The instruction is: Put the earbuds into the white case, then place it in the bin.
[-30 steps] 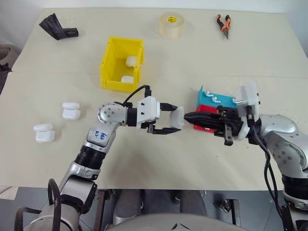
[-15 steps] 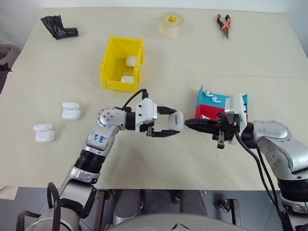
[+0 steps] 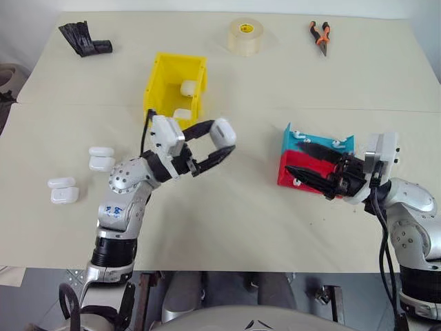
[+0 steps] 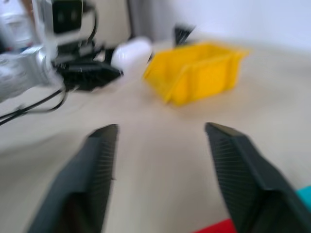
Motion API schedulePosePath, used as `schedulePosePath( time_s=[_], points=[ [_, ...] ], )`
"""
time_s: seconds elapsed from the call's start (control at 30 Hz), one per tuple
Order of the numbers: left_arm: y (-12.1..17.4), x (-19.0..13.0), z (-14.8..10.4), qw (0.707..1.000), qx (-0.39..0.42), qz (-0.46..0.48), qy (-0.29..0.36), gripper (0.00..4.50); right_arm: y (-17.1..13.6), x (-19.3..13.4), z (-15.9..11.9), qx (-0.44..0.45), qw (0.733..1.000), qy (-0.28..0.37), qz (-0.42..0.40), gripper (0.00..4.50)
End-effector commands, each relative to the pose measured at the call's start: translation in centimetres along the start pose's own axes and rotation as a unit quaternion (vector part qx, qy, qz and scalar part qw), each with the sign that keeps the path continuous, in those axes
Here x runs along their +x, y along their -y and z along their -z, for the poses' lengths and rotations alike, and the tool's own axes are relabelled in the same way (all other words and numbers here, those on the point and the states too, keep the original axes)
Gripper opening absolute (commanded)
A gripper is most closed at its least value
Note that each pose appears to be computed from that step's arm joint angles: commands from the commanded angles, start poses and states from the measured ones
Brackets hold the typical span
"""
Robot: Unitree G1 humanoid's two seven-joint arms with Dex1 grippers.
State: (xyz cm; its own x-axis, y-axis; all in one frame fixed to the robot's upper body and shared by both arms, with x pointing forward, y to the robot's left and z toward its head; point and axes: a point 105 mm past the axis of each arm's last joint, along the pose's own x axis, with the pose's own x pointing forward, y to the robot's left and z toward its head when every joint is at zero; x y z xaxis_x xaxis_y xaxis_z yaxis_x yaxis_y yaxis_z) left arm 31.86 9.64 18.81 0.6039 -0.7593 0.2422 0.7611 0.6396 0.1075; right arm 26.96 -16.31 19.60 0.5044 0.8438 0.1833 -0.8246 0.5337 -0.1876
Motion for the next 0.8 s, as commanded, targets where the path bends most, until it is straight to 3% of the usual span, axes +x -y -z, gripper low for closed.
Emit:
schedulePosePath(
  time_s=[0.03,0.17,0.4,0.53,0.7,0.8],
  points=[
    [-1.7,-0.8,-2.1,0.996,-0.001,-0.085,0.031,2.81,0.0,0.0,-2.1,-0.068,0.997,0.024,0.005,4.31],
    [-5.6,-1.2,-2.7,0.979,0.024,-0.202,0.022,2.81,0.9,0.0,-1.9,-0.083,0.996,0.02,0.026,4.46],
    [-10.1,1.2,-2.8,0.968,0.027,-0.249,0.013,2.81,1.1,0.5,-1.4,-0.082,0.996,0.014,0.025,4.46],
    [-12.3,2.2,-1.7,0.963,0.02,-0.267,-0.036,2.81,0.7,0.9,-1.3,-0.079,0.997,0.014,0.019,4.46],
    [-12.0,2.8,-2.1,0.972,0.023,-0.233,-0.033,4.29,0.4,1.0,-1.3,-0.076,0.997,0.017,0.023,4.5],
    [-11.1,2.6,-2.6,0.978,0.041,-0.204,-0.031,4.44,0.2,0.9,-1.2,-0.074,0.997,0.016,0.024,4.5]
  ],
)
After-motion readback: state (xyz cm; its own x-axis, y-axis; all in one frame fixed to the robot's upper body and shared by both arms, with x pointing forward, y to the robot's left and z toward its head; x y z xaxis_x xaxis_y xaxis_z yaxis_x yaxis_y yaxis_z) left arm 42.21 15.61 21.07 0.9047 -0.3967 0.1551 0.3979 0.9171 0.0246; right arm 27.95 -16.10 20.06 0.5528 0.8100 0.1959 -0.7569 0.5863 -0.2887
